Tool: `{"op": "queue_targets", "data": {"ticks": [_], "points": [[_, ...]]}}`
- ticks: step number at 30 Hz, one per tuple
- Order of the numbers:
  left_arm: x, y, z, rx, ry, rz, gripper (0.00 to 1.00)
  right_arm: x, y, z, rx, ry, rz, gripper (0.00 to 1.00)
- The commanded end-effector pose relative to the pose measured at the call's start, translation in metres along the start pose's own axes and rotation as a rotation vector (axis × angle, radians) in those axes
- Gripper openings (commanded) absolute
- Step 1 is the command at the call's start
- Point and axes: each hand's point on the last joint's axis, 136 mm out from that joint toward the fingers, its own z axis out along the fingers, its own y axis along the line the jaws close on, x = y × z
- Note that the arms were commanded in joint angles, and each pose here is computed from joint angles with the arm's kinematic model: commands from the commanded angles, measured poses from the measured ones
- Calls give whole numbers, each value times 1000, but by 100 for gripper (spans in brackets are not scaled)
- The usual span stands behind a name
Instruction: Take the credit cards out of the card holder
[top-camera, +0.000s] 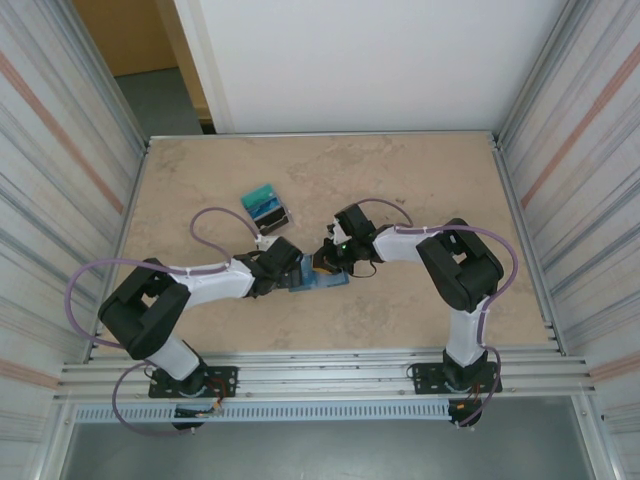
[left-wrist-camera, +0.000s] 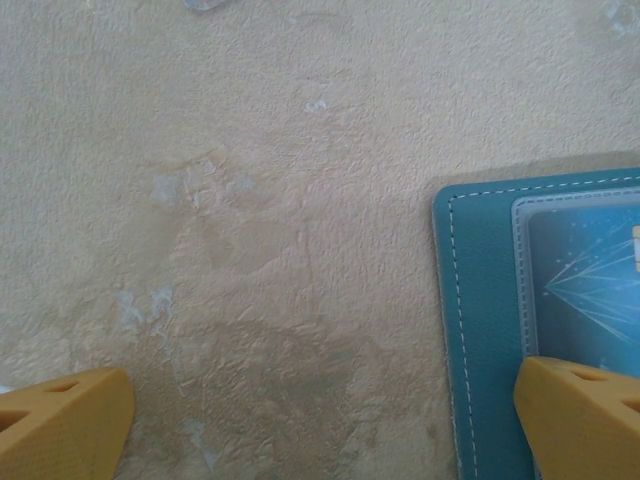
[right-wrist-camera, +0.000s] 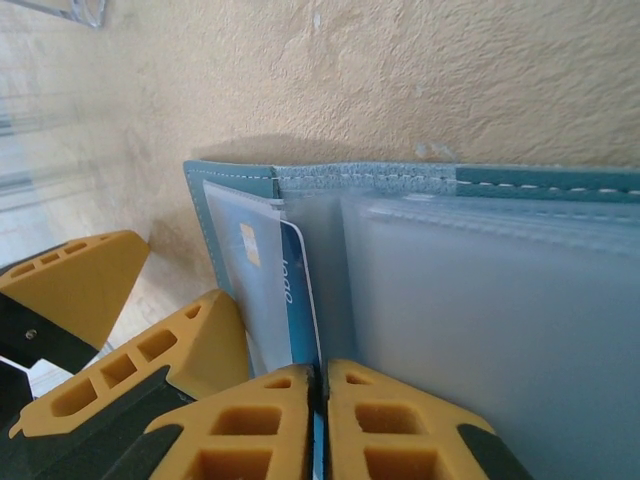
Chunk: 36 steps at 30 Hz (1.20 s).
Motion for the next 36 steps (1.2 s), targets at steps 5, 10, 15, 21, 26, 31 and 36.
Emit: {"op": "queue_targets", "data": {"ticks": [5,10,15,21,26,31,36], "points": [[29,11,8,-50,105,38,98,4,1,1,-7,16,-17,1],[30,12,8,-52,107,37,99,3,-8,-8,54,-4,-26,1],[30,13,7,-52,106,33,99,3,-12,-15,99,-11,-39,1],[29,14,4,-53,101,35,99,1,-13,-24,131,-32,-51,0],[26,12,1,-40,96,33,99,-1,-12,-30,135,-44,-54,0],[11,0,-13,5,57,44,99,0,-7,-32,122,-46,-59,0],[-8,-12,-28,50,11,45,99,-1,-3,-31,106,-46,-57,0]]}}
